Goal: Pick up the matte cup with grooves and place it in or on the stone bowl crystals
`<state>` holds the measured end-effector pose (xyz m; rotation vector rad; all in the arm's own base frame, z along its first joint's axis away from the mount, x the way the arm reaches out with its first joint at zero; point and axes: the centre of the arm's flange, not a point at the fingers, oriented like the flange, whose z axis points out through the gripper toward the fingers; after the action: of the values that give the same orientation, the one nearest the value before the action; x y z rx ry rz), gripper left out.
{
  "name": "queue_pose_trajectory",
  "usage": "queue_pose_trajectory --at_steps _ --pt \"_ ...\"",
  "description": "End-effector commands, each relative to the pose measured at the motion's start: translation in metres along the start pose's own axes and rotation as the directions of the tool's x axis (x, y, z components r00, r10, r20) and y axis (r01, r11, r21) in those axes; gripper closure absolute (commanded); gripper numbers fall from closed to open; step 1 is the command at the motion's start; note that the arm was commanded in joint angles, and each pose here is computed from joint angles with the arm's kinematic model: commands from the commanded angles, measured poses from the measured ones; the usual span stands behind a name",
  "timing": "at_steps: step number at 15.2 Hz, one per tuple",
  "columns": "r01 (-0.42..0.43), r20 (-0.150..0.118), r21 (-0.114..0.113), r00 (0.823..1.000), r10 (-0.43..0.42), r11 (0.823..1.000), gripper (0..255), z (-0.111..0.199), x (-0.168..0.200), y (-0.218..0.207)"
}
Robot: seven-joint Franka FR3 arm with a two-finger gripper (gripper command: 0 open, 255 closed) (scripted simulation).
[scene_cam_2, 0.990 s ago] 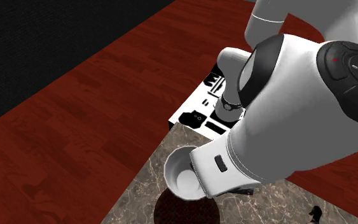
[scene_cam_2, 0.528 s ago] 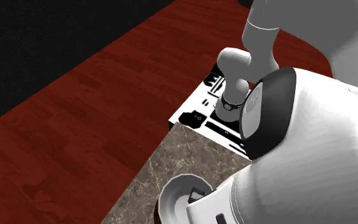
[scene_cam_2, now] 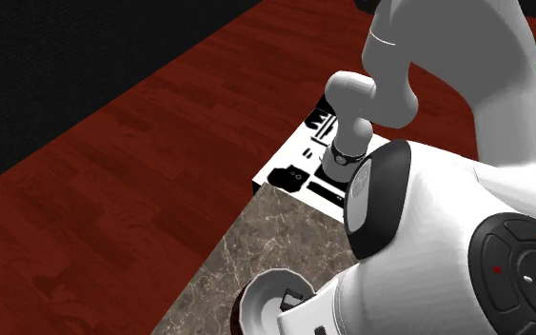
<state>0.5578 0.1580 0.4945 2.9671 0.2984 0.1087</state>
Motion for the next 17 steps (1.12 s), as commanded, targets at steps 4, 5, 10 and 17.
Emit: queue_pose_trajectory --at_steps 4,5,10,17 --pt "0.0 -0.001 0.0 1.0 0.0 1.0 255 0.026 -0.002 -0.004" --pt "0.0 -0.001 0.0 1.0 0.0 1.0 255 0.031 -0.002 -0.005" --pt "0.0 -0.001 0.0 1.0 0.0 1.0 255 0.043 -0.003 -0.007" --pt "0.0 -0.001 0.0 1.0 0.0 1.0 0 0.043 -0.003 -0.007"
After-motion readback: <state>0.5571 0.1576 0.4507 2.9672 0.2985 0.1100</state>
